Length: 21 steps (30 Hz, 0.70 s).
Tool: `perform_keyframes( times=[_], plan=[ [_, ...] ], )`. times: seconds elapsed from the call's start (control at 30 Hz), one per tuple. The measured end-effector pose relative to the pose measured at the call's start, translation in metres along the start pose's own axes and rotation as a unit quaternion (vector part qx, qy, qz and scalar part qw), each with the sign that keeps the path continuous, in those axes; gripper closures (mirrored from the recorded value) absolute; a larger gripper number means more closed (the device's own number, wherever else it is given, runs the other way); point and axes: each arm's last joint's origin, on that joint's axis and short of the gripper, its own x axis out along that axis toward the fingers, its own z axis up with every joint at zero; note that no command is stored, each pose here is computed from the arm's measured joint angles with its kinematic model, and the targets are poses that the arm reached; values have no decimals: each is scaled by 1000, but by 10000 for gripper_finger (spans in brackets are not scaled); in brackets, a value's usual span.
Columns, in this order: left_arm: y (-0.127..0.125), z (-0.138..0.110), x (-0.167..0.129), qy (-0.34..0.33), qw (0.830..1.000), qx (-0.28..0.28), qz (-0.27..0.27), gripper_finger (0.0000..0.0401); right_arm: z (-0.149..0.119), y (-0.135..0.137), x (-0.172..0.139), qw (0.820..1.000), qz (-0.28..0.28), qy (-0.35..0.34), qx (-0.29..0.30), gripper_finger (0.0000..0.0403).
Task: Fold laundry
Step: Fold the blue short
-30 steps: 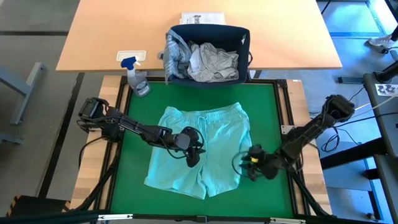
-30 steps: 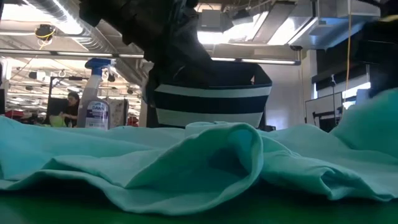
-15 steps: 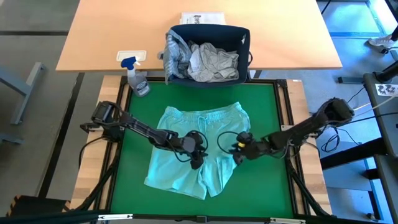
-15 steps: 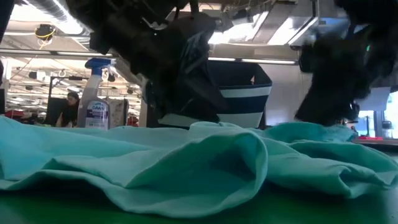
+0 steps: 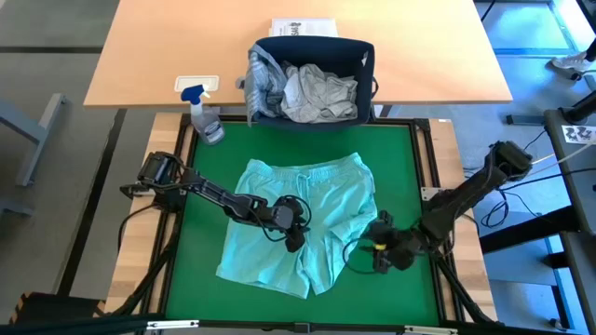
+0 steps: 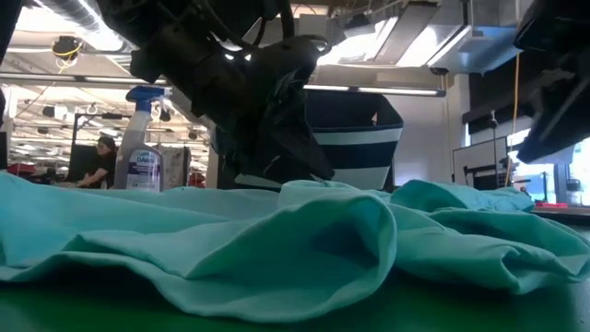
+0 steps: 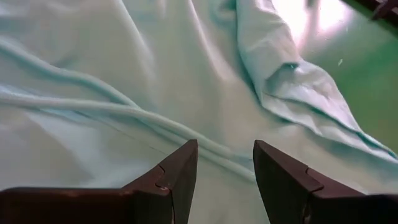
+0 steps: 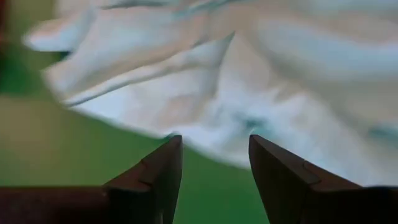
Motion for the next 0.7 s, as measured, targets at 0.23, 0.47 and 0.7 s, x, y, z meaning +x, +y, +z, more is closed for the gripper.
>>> perform_keyframes(
  times=[0.23, 0.47, 0.7],
  plan=[
    [1, 0, 0, 0, 1000, 2, 7, 250, -5, 8, 35, 993, -39, -25, -106, 219],
    [1, -1, 0, -1, 1000, 3, 13, 250, -3, -2, 57, 991, -75, -17, -107, 220],
    [2, -2, 0, 3, 1000, 4, 17, 250, 1, -13, 64, 992, -81, 12, -94, 286]
  ],
)
